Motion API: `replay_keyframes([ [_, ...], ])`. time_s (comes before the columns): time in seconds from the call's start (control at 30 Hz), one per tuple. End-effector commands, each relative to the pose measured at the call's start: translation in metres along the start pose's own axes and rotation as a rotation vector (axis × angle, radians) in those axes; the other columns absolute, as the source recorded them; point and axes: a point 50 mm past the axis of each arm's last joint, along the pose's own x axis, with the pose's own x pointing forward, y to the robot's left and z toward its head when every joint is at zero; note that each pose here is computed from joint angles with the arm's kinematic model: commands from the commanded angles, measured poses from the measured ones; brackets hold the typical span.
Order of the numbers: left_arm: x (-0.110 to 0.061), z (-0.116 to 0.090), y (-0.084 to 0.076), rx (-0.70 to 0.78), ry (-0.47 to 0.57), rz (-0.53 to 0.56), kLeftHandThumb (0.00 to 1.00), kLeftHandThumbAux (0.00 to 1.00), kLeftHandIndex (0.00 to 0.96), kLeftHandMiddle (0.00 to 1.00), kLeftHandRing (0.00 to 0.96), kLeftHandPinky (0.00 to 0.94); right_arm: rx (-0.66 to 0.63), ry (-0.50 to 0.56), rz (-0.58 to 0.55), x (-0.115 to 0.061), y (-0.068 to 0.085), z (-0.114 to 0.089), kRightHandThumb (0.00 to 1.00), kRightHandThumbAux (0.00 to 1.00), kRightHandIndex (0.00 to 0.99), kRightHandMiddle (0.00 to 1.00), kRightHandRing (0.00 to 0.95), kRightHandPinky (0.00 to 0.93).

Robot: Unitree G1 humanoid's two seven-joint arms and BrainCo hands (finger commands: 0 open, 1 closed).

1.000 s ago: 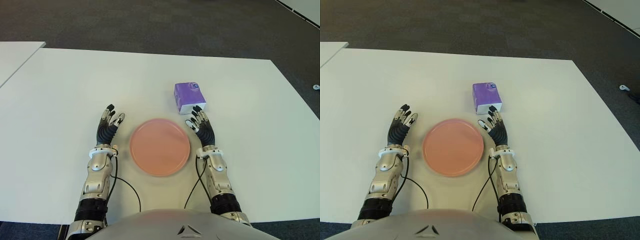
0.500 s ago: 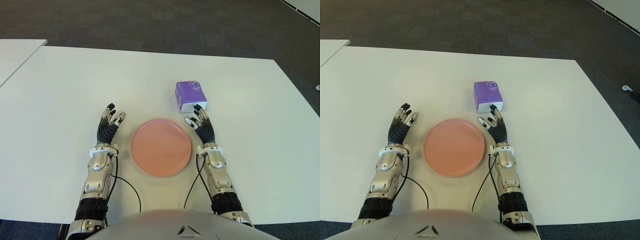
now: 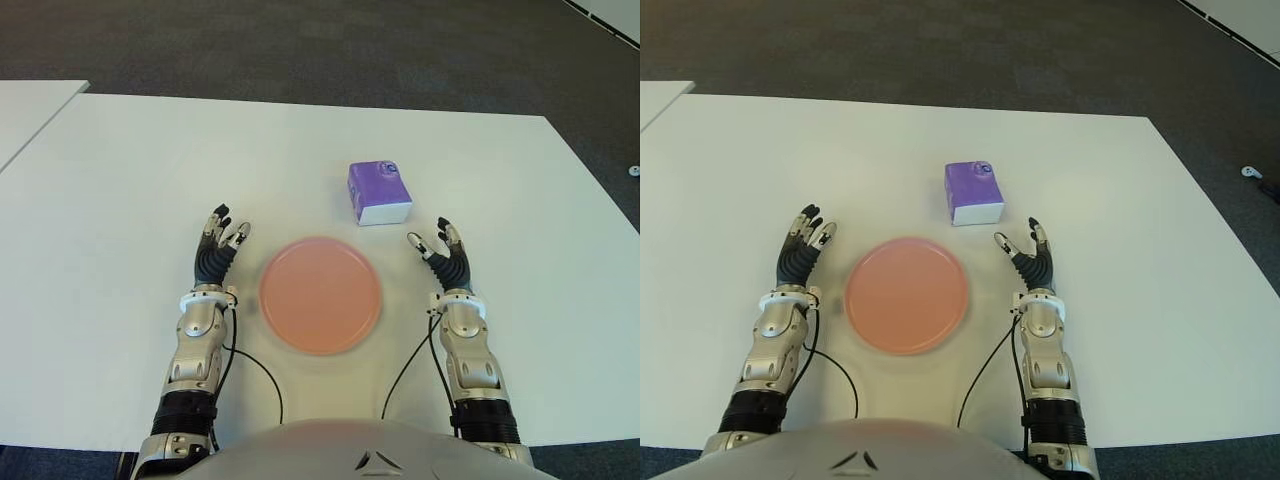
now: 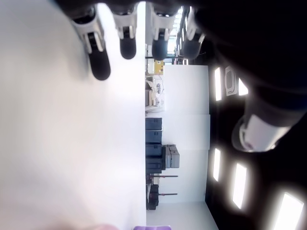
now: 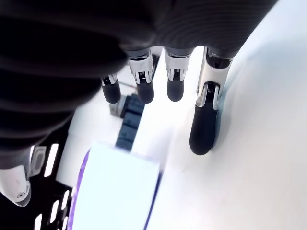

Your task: Put the tissue paper into the plate.

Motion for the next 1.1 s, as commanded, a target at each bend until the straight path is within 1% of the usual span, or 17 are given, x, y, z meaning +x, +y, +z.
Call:
replay_keyframes([
  [0.03,-0.006,-0.014,0.001,0.008,0.069,0.001,0.0,0.558,0.0,0.0,0.0,0.0,-0.04,-0.303,-0.172,0.037,-0.04,0.079,0.23,0.555,0.0,0.0,0.0,0.0],
  [0.1,-0.006,-0.014,0.002,0.008,0.068,0.003,0.0,0.558,0.0,0.0,0.0,0.0,-0.05,-0.339,-0.177,0.039,-0.04,0.085,0.215,0.55,0.0,0.0,0.0,0.0],
  [0.23,-0.006,-0.014,0.002,0.005,0.066,0.005,0.0,0.559,0.0,0.0,0.0,0.0,-0.068,-0.434,-0.192,0.043,-0.029,0.105,0.2,0.536,0.0,0.0,0.0,0.0],
  [0.3,-0.006,-0.014,0.003,0.002,0.067,0.01,0.0,0.56,0.0,0.0,0.0,0.0,-0.078,-0.488,-0.2,0.042,-0.029,0.114,0.199,0.528,0.0,0.0,0.0,0.0],
  [0.4,-0.006,-0.014,0.004,-0.001,0.068,0.013,0.0,0.566,0.0,0.0,0.0,0.0,-0.075,-0.538,-0.203,0.041,-0.026,0.124,0.202,0.502,0.0,0.0,0.0,0.0],
  [0.47,-0.007,-0.014,0.004,-0.004,0.069,0.014,0.0,0.568,0.0,0.0,0.0,0.0,-0.065,-0.581,-0.194,0.04,-0.019,0.141,0.212,0.493,0.0,0.0,0.0,0.0],
  [0.6,-0.007,-0.014,0.005,-0.003,0.064,0.016,0.0,0.565,0.0,0.0,0.0,0.0,-0.063,-0.63,-0.181,0.041,-0.02,0.15,0.231,0.471,0.0,0.0,0.0,0.0],
  [0.63,-0.007,-0.014,0.005,-0.002,0.063,0.017,0.0,0.563,0.0,0.0,0.0,0.0,-0.07,-0.654,-0.171,0.042,-0.021,0.156,0.248,0.452,0.0,0.0,0.0,0.0],
  [0.7,-0.007,-0.013,0.005,-0.002,0.061,0.017,0.0,0.561,0.0,0.0,0.0,0.0,-0.086,-0.695,-0.158,0.044,-0.022,0.168,0.258,0.463,0.0,0.0,0.0,0.0],
  [0.73,-0.007,-0.013,0.005,-0.002,0.06,0.017,0.0,0.561,0.0,0.0,0.0,0.0,-0.089,-0.704,-0.155,0.045,-0.022,0.171,0.264,0.467,0.0,0.0,0.0,0.0],
  [0.9,-0.007,-0.013,0.004,0.0,0.062,0.014,0.0,0.56,0.0,0.0,0.0,0.0,-0.145,-0.714,-0.085,0.054,-0.011,0.179,0.311,0.478,0.0,0.0,0.0,0.0],
  [1.0,-0.007,-0.014,0.004,0.001,0.064,0.013,0.0,0.56,0.0,0.0,0.0,0.0,-0.177,-0.71,-0.052,0.059,-0.006,0.183,0.337,0.47,0.0,0.0,0.0,0.0],
  [1.1,-0.007,-0.014,0.004,0.002,0.068,0.01,0.0,0.56,0.0,0.0,0.0,0.0,-0.239,-0.709,-0.01,0.064,0.003,0.188,0.348,0.45,0.0,0.0,0.0,0.0],
])
